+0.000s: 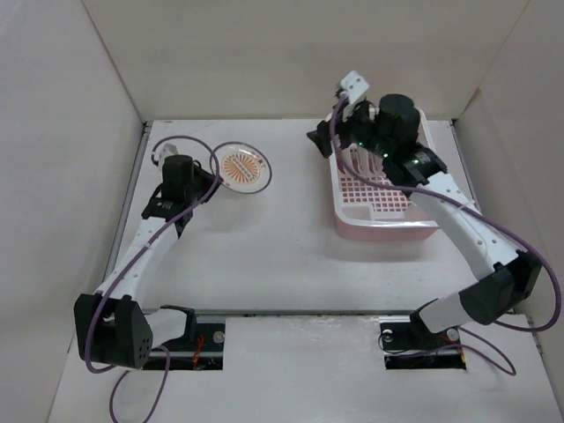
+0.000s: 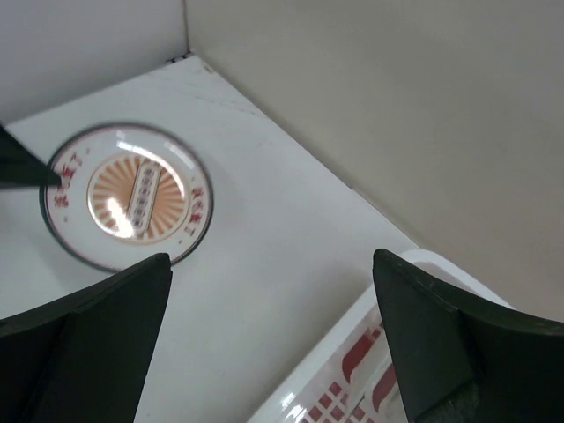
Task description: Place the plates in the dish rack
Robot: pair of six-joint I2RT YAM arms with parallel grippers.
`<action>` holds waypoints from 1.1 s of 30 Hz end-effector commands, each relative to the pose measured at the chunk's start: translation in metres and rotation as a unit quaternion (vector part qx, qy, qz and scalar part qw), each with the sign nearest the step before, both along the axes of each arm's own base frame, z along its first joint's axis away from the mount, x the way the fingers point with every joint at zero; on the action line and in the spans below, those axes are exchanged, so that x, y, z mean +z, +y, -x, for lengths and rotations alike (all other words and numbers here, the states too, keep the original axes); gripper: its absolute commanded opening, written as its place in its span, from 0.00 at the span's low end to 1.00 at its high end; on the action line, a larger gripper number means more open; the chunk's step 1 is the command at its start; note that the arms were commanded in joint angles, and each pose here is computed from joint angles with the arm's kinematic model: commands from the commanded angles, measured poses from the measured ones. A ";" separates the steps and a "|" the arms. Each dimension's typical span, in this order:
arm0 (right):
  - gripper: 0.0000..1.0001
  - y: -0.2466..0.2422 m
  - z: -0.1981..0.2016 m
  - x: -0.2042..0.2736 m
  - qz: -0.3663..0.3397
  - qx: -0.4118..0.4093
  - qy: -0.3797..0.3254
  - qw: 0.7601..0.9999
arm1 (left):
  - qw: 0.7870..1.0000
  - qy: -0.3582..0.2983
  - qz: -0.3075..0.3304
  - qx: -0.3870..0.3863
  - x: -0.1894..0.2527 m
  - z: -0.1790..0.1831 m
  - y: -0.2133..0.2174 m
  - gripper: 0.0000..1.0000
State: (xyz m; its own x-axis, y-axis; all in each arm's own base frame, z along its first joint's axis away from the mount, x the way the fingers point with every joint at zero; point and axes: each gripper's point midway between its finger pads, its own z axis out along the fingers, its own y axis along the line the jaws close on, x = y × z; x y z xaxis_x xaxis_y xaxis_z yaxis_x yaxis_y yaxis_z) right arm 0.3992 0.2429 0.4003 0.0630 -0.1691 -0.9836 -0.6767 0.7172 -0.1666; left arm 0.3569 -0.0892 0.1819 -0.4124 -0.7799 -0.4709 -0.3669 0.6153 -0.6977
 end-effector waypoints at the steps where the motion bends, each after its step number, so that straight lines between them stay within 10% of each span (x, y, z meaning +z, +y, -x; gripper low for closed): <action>1: 1.00 0.033 0.008 -0.016 0.080 0.012 -0.056 0.995 | 0.998 -0.060 -0.020 -0.025 0.064 -0.019 -0.004 0.00; 18: 0.93 0.111 0.039 -0.093 0.251 -0.009 -0.126 0.960 | 0.999 -0.006 0.012 -0.049 0.094 -0.037 -0.023 0.00; 33: 0.92 0.153 0.035 -0.126 0.259 0.033 -0.127 0.957 | 0.994 -0.014 0.076 -0.078 0.115 -0.042 -0.045 0.00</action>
